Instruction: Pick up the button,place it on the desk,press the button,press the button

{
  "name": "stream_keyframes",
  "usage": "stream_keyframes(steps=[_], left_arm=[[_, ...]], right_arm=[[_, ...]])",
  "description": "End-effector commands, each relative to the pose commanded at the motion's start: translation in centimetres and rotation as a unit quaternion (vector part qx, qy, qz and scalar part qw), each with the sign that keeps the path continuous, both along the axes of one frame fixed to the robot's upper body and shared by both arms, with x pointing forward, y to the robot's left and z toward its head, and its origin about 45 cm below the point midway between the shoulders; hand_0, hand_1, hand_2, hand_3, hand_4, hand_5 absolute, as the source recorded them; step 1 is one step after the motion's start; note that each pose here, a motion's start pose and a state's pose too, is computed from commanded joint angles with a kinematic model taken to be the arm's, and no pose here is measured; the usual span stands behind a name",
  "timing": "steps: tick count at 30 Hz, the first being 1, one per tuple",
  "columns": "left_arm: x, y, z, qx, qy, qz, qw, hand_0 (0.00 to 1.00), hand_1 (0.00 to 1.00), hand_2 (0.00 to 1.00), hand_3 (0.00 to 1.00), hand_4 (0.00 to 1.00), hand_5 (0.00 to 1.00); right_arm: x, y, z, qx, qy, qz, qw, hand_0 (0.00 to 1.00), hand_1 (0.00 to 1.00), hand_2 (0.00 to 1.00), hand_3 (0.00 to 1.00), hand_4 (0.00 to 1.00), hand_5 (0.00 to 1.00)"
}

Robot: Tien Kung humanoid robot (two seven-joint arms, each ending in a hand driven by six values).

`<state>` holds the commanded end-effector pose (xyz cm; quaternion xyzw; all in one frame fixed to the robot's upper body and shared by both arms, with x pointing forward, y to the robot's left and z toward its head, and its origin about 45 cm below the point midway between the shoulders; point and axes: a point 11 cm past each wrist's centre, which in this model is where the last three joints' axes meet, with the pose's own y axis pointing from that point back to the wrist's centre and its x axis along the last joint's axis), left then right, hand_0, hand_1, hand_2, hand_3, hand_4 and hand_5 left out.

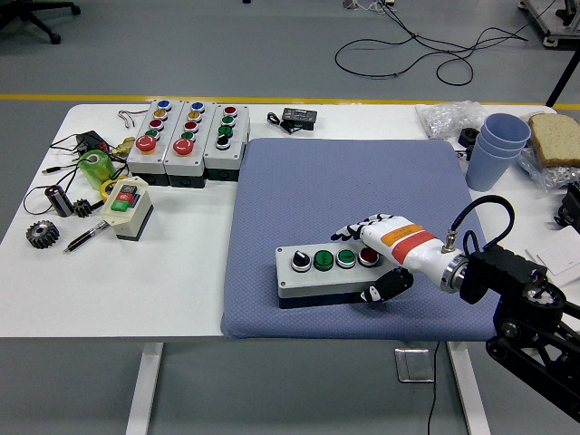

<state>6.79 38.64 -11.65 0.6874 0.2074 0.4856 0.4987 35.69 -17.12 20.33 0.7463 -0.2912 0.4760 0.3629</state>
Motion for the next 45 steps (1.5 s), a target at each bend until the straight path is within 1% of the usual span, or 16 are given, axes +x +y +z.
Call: stream_keyframes(steps=[1,4,7,8,15,20,22,25,32,36,40,45], left_arm=[[0.0,0.0,0.0,0.0,0.0,0.0,1.0,0.595,0.633,0.672,0.54,0.343,0.668],[-0.01,0.0,0.0,0.0,0.0,0.001,1.0,0.595,0.633,0.672,0.54,0.343,0.668],[-0.01,0.0,0.0,0.0,-0.001,0.001,1.0,0.595,0.633,0.672,0.54,0.343,0.668],[0.0,0.0,0.0,0.0,-0.001,0.001,1.0,0.595,0.632,0.672,0.538,0.341,0.665],[0.02,0.0,0.0,0.0,0.0,0.001,1.0,0.595,0.631,0.67,0.538,0.342,0.668],[0.06,0.0,0.0,0.0,-0.001,0.001,1.0,0.595,0.632,0.67,0.538,0.342,0.667],[0.07,0.0,0.0,0.0,-0.001,0.001,1.0,0.595,0.632,0.67,0.538,0.342,0.667],[0.12,0.0,0.0,0.0,-0.001,0.001,1.0,0.595,0.632,0.67,0.538,0.342,0.667],[0.2,0.1,0.1,0.001,-0.003,0.005,1.0,0.595,0.632,0.67,0.539,0.342,0.668],[0.17,0.1,0.0,0.001,-0.002,0.004,1.0,0.595,0.632,0.67,0.539,0.342,0.668],[0.17,0.0,0.0,0.0,-0.002,0.004,1.0,0.595,0.632,0.67,0.539,0.342,0.668],[0.26,0.0,0.0,0.0,-0.003,0.003,1.0,0.595,0.632,0.67,0.54,0.342,0.668]], right_arm=[[0.0,0.0,0.0,0.0,0.0,-0.001,1.0,0.959,0.825,0.887,0.955,0.998,0.28],[-0.1,-0.1,0.1,0.002,0.002,-0.002,1.0,0.959,0.825,0.887,0.955,0.998,0.28],[-0.5,0.3,0.6,0.01,-0.005,0.005,1.0,0.959,0.825,0.887,0.955,0.998,0.28],[-0.7,0.6,0.8,0.015,-0.009,0.009,1.0,0.981,0.851,0.922,0.998,0.998,0.292],[-1.6,3.5,1.8,0.061,-0.039,0.025,0.997,0.985,0.866,0.934,0.998,0.998,0.288],[-2.1,5.5,1.5,0.072,-0.052,0.029,0.996,0.983,0.869,0.933,0.998,0.998,0.289],[-2.2,6.0,1.2,0.065,-0.049,0.029,0.996,0.983,0.869,0.933,0.998,0.998,0.289],[-2.0,6.6,0.9,0.052,-0.049,0.026,0.997,0.983,0.869,0.933,0.998,0.998,0.289],[-1.3,6.9,0.8,0.05,-0.053,0.014,0.997,0.981,0.856,0.931,0.998,0.998,0.297],[-0.6,6.4,1.2,0.054,-0.062,0.0,0.997,0.981,0.856,0.931,0.998,0.998,0.297],[0.0,6.2,1.5,0.059,-0.062,-0.007,0.996,0.981,0.853,0.928,0.998,0.998,0.296],[0.0,6.0,1.4,0.051,-0.056,-0.007,0.997,0.979,0.851,0.926,0.996,0.998,0.295]])
